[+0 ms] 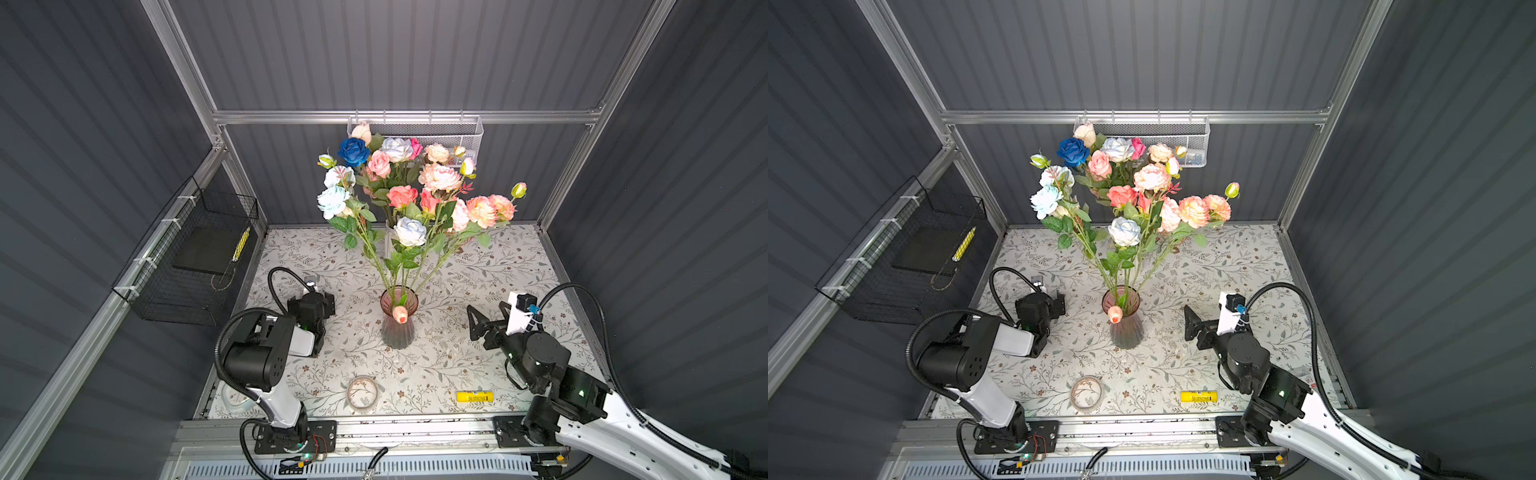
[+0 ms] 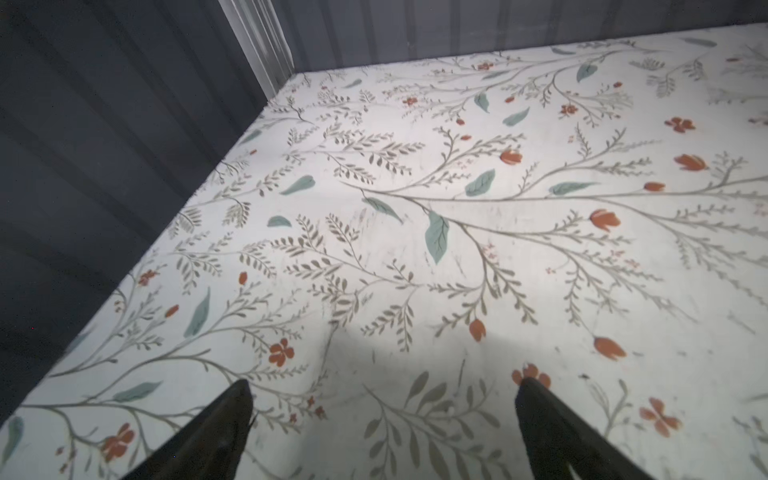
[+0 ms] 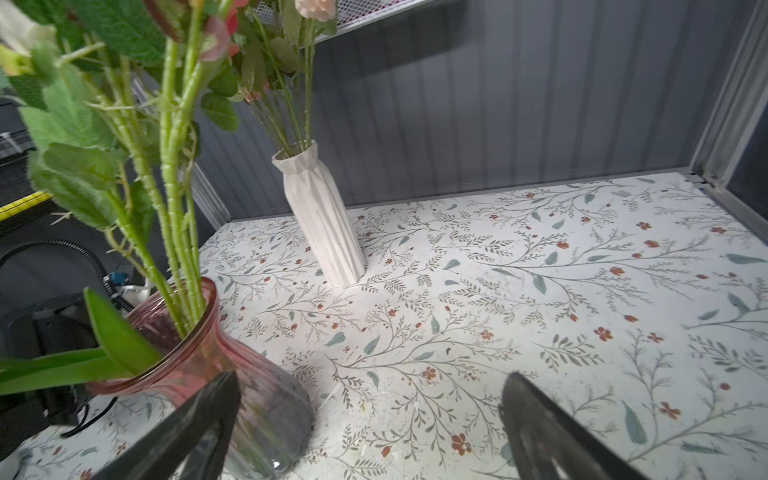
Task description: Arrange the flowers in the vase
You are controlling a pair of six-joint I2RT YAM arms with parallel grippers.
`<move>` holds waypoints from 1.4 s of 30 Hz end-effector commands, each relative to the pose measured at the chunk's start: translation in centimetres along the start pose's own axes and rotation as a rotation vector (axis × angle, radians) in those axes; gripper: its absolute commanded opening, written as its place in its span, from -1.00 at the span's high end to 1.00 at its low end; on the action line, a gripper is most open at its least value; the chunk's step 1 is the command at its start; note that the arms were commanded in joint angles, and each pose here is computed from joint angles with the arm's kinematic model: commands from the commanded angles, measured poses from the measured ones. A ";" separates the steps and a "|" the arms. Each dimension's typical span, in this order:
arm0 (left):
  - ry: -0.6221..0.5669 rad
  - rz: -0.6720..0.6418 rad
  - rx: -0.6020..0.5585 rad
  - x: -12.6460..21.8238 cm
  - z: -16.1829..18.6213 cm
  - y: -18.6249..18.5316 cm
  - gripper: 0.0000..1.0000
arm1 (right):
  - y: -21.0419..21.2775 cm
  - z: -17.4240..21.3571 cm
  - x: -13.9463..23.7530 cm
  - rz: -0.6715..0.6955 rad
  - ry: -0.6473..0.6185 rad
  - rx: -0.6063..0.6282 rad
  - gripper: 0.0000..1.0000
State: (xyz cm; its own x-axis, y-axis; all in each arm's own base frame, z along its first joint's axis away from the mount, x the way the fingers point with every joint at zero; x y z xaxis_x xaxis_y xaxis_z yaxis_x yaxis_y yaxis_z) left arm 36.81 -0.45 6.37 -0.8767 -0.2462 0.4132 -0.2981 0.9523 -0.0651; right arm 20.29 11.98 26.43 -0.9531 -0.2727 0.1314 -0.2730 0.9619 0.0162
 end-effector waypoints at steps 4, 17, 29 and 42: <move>-0.059 -0.026 0.103 -0.9 -2.3 1.4 -0.99 | -3.8 1.0 -3.6 0.152 -0.047 0.017 -0.98; -0.063 -0.026 0.101 -1.0 -2.3 1.3 -0.99 | -13.1 6.3 -10.9 0.431 0.089 0.365 -0.98; -0.061 -0.026 0.101 -1.0 -2.2 1.3 -0.99 | -17.3 10.2 -12.0 0.438 0.230 0.254 -0.98; -0.061 -0.024 0.102 -1.0 -2.3 1.3 -0.99 | -18.2 12.0 -12.7 0.302 0.157 0.140 -0.98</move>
State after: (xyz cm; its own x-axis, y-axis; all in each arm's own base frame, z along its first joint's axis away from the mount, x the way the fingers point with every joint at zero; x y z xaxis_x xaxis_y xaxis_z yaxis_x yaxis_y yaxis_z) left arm 37.54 1.61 7.18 -0.8773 -0.2867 0.3848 -0.3561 0.9265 -0.1217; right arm 35.02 -2.67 10.96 -0.9455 0.0719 0.3177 0.0045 0.9781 -0.2079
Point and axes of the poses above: each gripper's point midway between its finger pads, its own x axis back along the fingers, its own y axis along the line the jaws close on, z = x × y, the point moved 3 cm from there along x, back along the fingers, and after that the axes turned 15 degrees about x, right-handed, at the moved point
